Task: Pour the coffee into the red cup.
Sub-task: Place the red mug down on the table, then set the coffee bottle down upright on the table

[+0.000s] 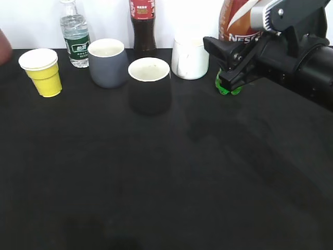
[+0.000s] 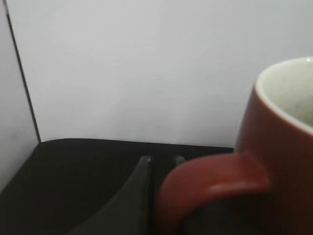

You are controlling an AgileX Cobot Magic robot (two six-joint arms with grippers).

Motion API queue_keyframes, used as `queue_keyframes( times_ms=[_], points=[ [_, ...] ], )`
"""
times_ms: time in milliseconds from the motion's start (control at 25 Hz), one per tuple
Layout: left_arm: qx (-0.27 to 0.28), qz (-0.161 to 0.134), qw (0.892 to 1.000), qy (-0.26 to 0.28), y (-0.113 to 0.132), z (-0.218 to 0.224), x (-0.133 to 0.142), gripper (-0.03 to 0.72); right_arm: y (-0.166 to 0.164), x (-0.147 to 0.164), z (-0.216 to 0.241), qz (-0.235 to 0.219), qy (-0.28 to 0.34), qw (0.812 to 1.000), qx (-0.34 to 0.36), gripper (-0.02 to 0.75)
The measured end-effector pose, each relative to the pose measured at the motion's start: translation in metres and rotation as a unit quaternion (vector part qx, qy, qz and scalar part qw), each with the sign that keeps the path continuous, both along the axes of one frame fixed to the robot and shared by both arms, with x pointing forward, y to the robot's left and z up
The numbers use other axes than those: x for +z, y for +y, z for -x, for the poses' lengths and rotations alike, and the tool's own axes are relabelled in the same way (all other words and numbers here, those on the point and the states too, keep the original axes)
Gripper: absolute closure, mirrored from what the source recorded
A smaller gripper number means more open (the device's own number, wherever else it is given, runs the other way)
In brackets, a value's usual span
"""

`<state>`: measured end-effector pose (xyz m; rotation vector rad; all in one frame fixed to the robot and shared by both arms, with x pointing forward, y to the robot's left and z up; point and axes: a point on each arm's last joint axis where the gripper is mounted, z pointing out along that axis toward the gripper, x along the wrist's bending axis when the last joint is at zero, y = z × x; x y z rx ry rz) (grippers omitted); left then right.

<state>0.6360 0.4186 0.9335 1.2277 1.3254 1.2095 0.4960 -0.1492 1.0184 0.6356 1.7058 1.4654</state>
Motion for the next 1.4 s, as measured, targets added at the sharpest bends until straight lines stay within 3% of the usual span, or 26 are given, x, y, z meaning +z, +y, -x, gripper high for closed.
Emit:
queue_keyframes(
  times_ms=[360,640,720,760,800,880,1200,1400],
  points=[
    [-0.054,-0.016,0.998,0.008,-0.031,-0.062,-0.028,0.621,-0.001,0.0,-0.001,-0.008,0.004,1.0,-0.008,0.208],
    [-0.069,-0.024,0.997,0.025,-0.04,-0.08,-0.043,0.613,-0.001,0.0,-0.001,-0.008,0.004,1.0,-0.009,0.208],
    [-0.07,-0.02,0.997,0.023,-0.041,-0.08,-0.042,0.562,-0.001,0.0,-0.001,-0.008,0.004,1.0,-0.009,0.208],
    [-0.069,-0.019,0.997,0.026,-0.041,-0.08,-0.043,0.496,-0.001,0.0,-0.001,-0.008,0.004,1.0,-0.009,0.208],
    [-0.068,-0.016,0.997,0.027,-0.041,-0.08,-0.044,0.433,-0.001,0.0,-0.001,-0.008,0.004,1.0,-0.009,0.208],
    [-0.067,-0.011,0.997,0.032,-0.042,-0.076,-0.048,0.386,-0.001,0.0,-0.001,-0.008,0.004,1.0,-0.009,0.208],
    [-0.066,-0.003,0.996,0.057,-0.048,-0.045,-0.037,0.377,-0.001,0.0,-0.001,-0.009,0.004,1.0,-0.009,0.208],
    [-0.059,0.0,0.996,0.066,-0.054,0.007,-0.004,0.377,-0.001,0.0,-0.001,-0.017,0.01,1.0,-0.009,0.208]
  ],
)
